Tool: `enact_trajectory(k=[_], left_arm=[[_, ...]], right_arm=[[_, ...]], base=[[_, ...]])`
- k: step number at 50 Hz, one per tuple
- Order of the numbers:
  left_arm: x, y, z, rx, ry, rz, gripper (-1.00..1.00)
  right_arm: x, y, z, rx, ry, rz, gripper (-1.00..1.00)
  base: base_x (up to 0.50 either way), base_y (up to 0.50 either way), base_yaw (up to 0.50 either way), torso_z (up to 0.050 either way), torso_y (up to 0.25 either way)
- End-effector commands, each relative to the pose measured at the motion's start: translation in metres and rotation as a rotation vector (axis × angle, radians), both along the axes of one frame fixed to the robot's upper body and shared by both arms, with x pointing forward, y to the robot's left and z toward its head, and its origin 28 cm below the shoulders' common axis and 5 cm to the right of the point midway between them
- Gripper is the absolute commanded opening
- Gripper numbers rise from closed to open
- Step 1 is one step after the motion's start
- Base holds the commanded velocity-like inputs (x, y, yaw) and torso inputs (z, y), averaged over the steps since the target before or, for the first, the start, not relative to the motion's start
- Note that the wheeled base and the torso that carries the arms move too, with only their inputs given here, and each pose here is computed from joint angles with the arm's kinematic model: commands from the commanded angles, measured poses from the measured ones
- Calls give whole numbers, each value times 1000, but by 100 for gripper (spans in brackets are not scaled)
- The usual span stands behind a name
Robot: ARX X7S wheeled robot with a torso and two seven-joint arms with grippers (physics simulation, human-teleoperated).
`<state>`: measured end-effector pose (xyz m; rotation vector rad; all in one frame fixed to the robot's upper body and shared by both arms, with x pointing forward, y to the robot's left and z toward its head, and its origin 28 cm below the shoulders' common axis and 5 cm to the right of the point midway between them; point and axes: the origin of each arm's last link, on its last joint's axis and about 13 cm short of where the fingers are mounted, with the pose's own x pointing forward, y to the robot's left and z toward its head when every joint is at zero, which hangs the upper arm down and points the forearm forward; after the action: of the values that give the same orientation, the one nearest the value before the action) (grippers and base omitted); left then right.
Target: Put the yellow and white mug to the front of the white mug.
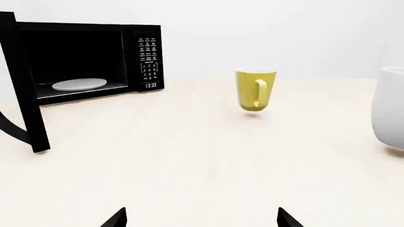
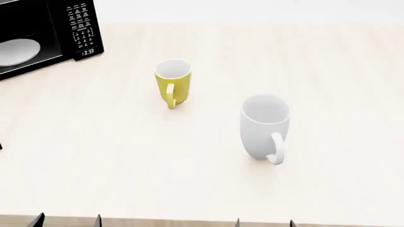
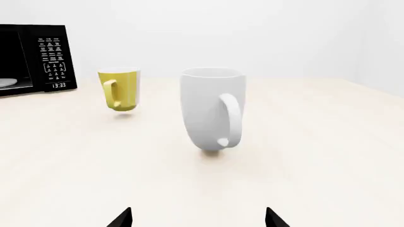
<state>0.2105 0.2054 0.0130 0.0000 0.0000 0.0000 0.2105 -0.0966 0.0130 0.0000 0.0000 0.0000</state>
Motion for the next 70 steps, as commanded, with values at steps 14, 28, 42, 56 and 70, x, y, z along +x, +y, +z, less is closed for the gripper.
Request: enact_trajectory(k=[14,28,42,56,70], left_arm=[[1,0,-1,-17,13,-14,100],[1,0,-2,-8,23,-30,100],[0,2,-1,-8,21,-28,100],[1,3,-1,-11,26,-31,100],[-2,-5,-10,104,86,-119,100]], right_arm=[[0,0,2,24,36,-31,100],[-11,-54,28,133,-11,-308,100],[-16,-59,31,119,-80,-302,100],[-17,-61,34,204,-101,-282,100],[-14,-60,32,243,-51,-279,100]], base=[[0,0,0,0,0],[0,0,0,0,0],[89,-9,0,0,0],[500,-91,0,0,0],[348,-370,0,0,0]])
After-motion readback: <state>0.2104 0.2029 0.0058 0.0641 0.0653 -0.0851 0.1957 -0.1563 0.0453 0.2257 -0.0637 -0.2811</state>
